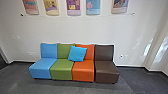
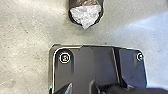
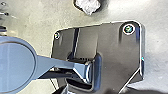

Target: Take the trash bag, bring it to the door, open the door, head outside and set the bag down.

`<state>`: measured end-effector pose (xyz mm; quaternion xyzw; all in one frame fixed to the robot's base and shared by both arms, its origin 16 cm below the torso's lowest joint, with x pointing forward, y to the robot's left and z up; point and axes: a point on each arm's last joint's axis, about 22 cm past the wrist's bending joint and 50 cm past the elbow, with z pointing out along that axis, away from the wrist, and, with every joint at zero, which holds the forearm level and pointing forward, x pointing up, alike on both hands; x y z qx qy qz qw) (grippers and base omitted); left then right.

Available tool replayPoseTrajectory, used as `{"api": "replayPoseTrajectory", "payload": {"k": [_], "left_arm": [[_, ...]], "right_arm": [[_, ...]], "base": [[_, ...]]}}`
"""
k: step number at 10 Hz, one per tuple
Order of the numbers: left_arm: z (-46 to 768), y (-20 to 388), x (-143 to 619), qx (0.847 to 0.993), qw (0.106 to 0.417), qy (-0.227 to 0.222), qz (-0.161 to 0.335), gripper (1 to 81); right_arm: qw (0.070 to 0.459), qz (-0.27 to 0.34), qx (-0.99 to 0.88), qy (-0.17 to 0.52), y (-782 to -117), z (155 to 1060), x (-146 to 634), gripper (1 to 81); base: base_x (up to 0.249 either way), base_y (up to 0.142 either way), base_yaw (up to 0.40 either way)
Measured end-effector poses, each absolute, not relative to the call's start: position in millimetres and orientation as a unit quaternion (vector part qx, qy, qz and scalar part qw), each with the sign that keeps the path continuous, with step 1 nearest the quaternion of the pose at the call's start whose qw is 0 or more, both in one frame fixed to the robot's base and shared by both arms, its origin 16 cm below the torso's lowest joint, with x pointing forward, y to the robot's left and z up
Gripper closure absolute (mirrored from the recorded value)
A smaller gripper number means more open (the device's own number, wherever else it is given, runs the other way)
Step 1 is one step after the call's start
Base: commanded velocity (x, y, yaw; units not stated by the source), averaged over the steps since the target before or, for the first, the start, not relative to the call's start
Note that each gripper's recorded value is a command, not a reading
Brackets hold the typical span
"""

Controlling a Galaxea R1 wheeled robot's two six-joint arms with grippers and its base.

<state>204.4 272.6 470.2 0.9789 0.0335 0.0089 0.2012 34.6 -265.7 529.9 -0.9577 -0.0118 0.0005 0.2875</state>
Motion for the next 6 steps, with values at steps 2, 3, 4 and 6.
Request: {"api": "replayPoseTrajectory", "payload": {"k": [2, 3, 4, 6], "left_arm": [[474.1, 267.9, 234.1, 0.978, 0.207, 0.038, 0.01, 1.0], [472.3, 268.4, 246.5, 0.978, 0.205, 0.041, 0.008, 1.0], [465.8, 273.3, 252.1, 0.979, 0.199, 0.045, 0.002, 1.0], [449.1, 285.1, 250.5, 0.981, 0.187, 0.051, -0.022, 1.0]], "right_arm": [[0.289, -0.004, -0.957, -0.009, -272.1, 533.8, 48.1, 1.0], [0.29, -0.001, -0.957, -0.007, -275.9, 535.6, 50.8, 1.0], [0.292, 0.009, -0.956, -0.003, -276.7, 537.0, 49.5, 1.0], [0.297, 0.025, -0.955, 0.003, -277.2, 536.3, 50.7, 1.0]], "base": [[0.0, 0.0, 0.0], [0.0, 0.0, 0.0], [0.0, 0.0, 0.0], [0.0, 0.0, 0.0]]}}
